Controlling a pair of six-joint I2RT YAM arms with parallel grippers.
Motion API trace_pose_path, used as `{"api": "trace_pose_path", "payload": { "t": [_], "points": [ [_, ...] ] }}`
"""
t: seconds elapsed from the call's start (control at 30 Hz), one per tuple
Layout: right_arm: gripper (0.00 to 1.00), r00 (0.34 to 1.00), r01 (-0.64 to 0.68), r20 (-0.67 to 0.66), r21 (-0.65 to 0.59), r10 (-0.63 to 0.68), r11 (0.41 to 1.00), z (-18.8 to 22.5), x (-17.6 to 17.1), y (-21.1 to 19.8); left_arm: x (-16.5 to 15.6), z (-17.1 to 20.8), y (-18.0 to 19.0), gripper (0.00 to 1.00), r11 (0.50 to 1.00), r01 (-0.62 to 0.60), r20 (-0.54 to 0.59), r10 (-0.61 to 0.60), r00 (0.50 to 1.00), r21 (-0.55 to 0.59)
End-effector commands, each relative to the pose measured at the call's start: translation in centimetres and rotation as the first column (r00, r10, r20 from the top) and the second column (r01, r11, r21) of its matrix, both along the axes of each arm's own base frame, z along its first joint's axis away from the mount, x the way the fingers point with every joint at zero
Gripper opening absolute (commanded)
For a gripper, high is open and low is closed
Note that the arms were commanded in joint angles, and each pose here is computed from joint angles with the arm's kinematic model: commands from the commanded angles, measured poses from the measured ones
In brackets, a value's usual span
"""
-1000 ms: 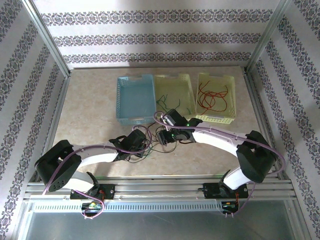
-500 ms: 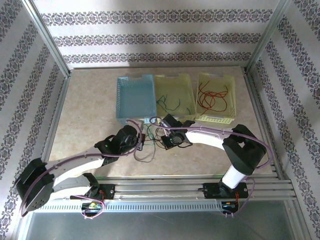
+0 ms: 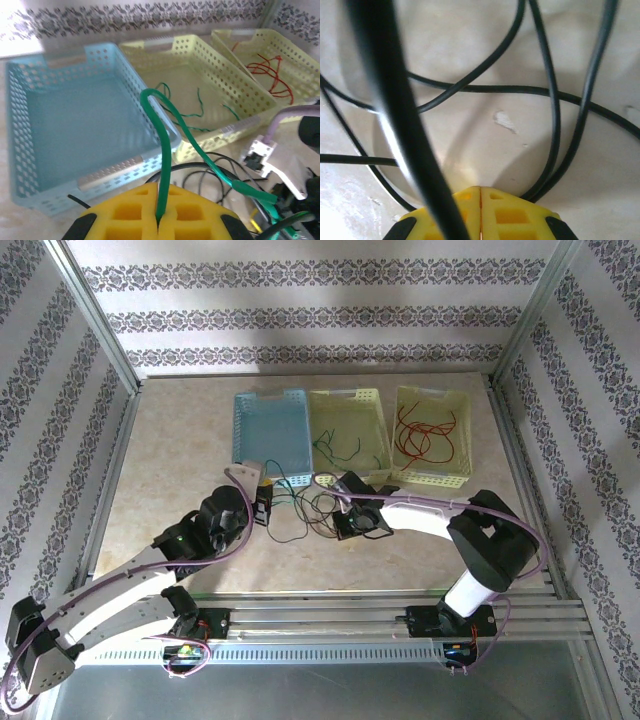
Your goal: Untangle the cables
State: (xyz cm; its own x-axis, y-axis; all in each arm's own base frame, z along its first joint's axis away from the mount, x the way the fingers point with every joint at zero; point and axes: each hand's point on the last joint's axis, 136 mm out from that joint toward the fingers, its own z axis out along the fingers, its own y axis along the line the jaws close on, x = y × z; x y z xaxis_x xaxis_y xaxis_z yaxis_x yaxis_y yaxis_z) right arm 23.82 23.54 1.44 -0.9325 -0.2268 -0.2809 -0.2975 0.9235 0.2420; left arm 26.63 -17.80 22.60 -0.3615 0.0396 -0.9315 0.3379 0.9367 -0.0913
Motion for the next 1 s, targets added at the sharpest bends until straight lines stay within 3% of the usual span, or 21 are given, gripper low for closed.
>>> {"api": "trace_pose_path", "payload": {
  "t": [0.0,0.07,0.13,0.2,0.33,0.47,0.7,0.83,0.87,0.93,0.97],
  "points": [
    [0.03,0.996,0.071,-0.046,-0.078,-0.075,0.994,-1.3,-1.1,-3.2,0.3,1.2,1.5,0.0,0.994,-0.038,0.056,0.033,0.998,0.099],
    [0.13,0.999,0.039,0.008,-0.023,-0.039,0.999,0.4,-0.9,-2.4,0.3,0.6,1.0,0.0,0.993,-0.014,0.035,0.01,0.999,0.12],
    [0.44,0.994,-0.024,0.111,0.045,0.019,0.999,3.2,-0.6,-1.0,0.3,-0.7,0.1,0.0,0.991,0.024,-0.011,-0.023,1.0,0.13],
    [0.54,0.976,-0.081,0.209,0.11,0.056,0.991,6.4,-0.4,0.3,0.3,-1.9,-0.6,0.0,0.992,0.047,-0.053,-0.041,0.998,0.116],
    [0.61,0.935,-0.201,0.337,0.254,0.109,0.946,12.1,-1.1,2.3,0.4,-3.2,-1.5,0.0,0.996,0.057,-0.09,-0.05,0.995,0.074],
    [0.65,0.908,-0.324,0.376,0.358,0.182,0.876,15.4,-2.9,4.3,0.5,-3.7,-2.1,0.0,0.996,0.067,-0.103,-0.061,0.993,0.057],
    [0.64,0.863,-0.487,0.342,0.367,0.372,0.792,15.8,-5.7,8.2,0.7,-3.6,-2.6,0.0,0.996,0.079,-0.106,-0.073,0.992,0.051],
    [0.61,0.88,-0.451,0.3,0.288,0.368,0.845,13.5,-4.3,8.4,0.7,-3.3,-2.7,0.0,0.996,0.078,-0.102,-0.074,0.992,0.045],
    [0.54,0.886,-0.436,0.296,0.271,0.357,0.858,12.9,-3.8,8.3,0.7,-3.1,-2.6,0.0,0.996,0.077,-0.097,-0.073,0.993,0.041],
    [0.24,0.906,-0.386,0.275,0.228,0.321,0.894,11.6,-2.8,7.6,0.7,-3.0,-2.5,0.0,0.997,0.071,-0.091,-0.066,0.994,0.043],
    [0.16,0.912,-0.367,0.274,0.216,0.304,0.905,11.3,-2.4,7.3,0.7,-3.0,-2.3,0.0,0.997,0.066,-0.089,-0.062,0.994,0.045]
  ]
}}
